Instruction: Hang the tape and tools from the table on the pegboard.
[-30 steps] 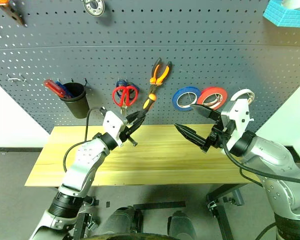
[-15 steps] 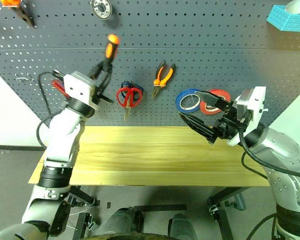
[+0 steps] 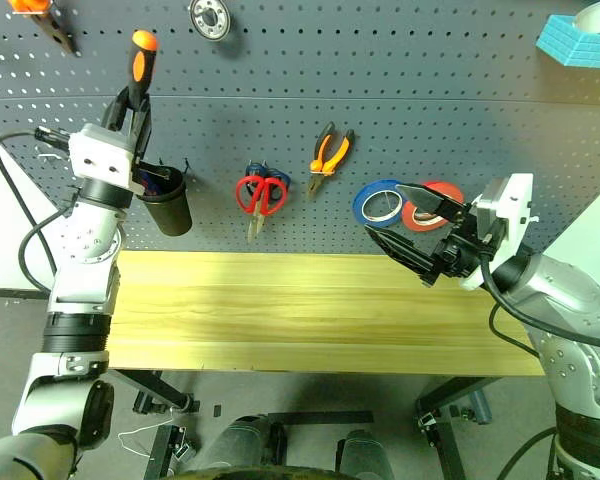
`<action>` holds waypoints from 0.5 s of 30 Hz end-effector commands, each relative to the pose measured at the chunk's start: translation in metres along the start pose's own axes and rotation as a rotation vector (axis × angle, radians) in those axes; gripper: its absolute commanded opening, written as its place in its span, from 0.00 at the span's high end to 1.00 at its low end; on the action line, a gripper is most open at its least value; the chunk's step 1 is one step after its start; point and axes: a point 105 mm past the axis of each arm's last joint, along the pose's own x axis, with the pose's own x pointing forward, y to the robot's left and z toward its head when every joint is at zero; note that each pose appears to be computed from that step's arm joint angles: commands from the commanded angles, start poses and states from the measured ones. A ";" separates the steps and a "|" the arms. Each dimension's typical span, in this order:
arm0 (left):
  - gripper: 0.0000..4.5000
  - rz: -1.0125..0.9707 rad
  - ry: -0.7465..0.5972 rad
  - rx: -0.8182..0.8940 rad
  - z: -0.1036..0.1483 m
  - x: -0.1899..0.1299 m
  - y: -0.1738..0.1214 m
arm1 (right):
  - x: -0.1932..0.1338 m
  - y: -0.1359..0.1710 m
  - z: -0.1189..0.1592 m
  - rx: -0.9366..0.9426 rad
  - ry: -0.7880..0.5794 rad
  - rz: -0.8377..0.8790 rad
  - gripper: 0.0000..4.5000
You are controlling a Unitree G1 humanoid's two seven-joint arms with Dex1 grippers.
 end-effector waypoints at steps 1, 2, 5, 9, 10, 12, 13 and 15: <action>0.88 0.056 -0.064 0.003 0.013 0.006 0.012 | -0.006 0.006 0.015 -0.028 -0.005 0.019 0.08; 0.88 0.065 -0.063 -0.009 0.012 0.006 0.011 | -0.008 0.007 0.014 -0.021 0.006 0.021 0.08; 0.88 0.074 -0.063 -0.036 0.012 0.006 0.007 | -0.013 0.011 0.016 -0.007 0.030 0.021 0.08; 0.88 0.066 -0.070 -0.059 0.014 0.007 0.000 | -0.020 0.014 0.016 0.009 0.061 0.010 0.08; 0.88 0.066 -0.071 -0.061 0.014 0.008 0.000 | -0.022 0.014 0.016 0.014 0.069 0.006 0.08; 0.88 0.075 -0.073 -0.066 0.014 0.011 0.002 | -0.025 0.016 0.016 0.024 0.079 0.002 0.08; 0.88 0.078 -0.070 -0.067 0.013 0.014 0.003 | -0.026 0.016 0.015 0.031 0.084 0.000 0.08; 0.88 0.084 -0.075 -0.065 0.014 0.016 0.006 | -0.029 0.019 0.015 0.042 0.092 -0.001 0.08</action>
